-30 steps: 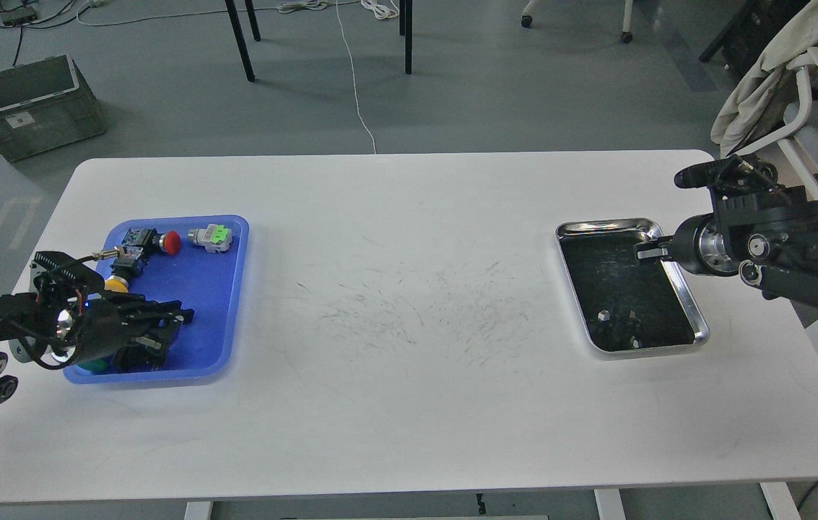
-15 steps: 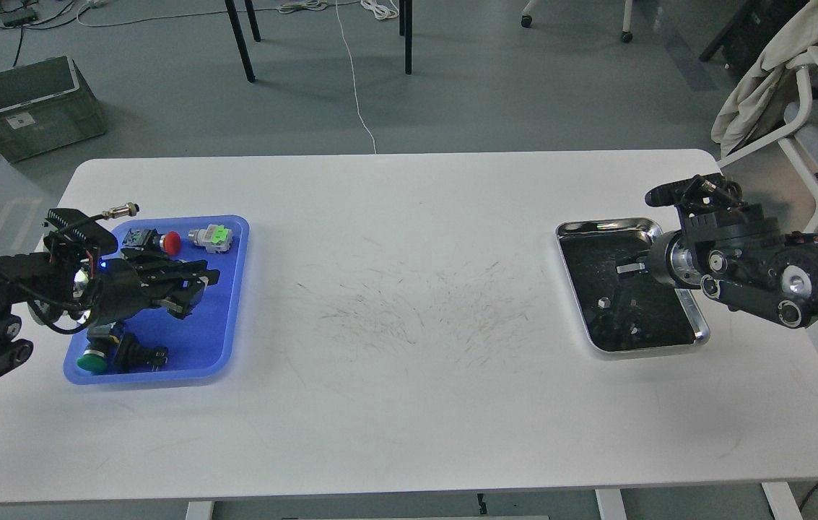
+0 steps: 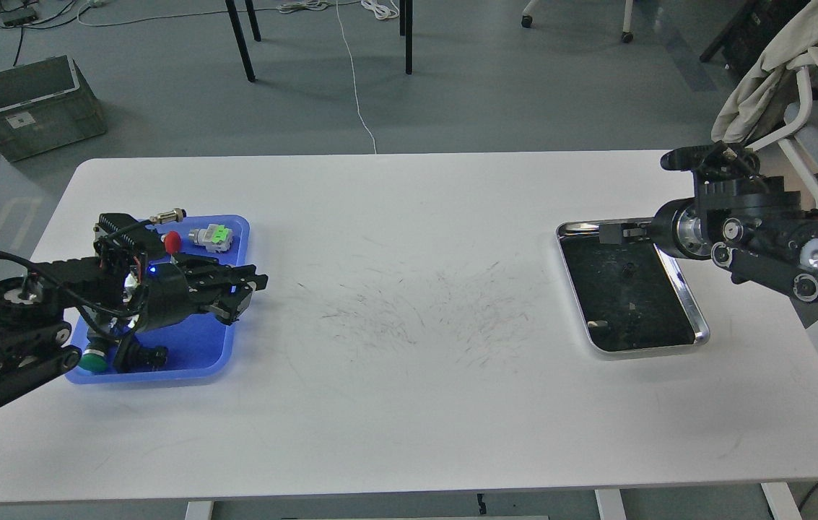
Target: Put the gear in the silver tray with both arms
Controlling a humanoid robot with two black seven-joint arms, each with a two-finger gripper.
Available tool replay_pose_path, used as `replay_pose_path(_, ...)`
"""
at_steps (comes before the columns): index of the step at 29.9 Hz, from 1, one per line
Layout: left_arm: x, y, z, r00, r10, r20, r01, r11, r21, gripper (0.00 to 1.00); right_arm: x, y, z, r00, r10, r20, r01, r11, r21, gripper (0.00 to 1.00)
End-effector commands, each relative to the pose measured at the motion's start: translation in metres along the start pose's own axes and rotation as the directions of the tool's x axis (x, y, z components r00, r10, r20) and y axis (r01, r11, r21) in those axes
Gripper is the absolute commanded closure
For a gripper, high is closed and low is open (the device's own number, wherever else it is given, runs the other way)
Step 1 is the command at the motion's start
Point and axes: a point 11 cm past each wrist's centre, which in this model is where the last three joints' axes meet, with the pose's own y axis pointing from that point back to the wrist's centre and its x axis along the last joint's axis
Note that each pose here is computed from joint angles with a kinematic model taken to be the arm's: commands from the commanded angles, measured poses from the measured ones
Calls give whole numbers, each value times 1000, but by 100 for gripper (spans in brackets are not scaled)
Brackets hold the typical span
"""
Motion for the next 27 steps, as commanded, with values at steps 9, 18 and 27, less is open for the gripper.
replay_pose_path(9, 8, -50, 51, 1000, 28, -9, -29, 997, -78, 92, 42, 17, -3, 980, 120, 156, -131, 990, 60, 2)
replay_pose_path(18, 2, -76, 85, 1000, 22, -18, -24, 990, -140, 91, 41, 16, -4, 976, 133, 174, -146, 987, 68, 2)
replay_pose_path(27, 5, -90, 108, 999, 35, -31, -40, 981, -190, 90, 45, 17, -25, 966, 142, 216, -173, 976, 131, 2)
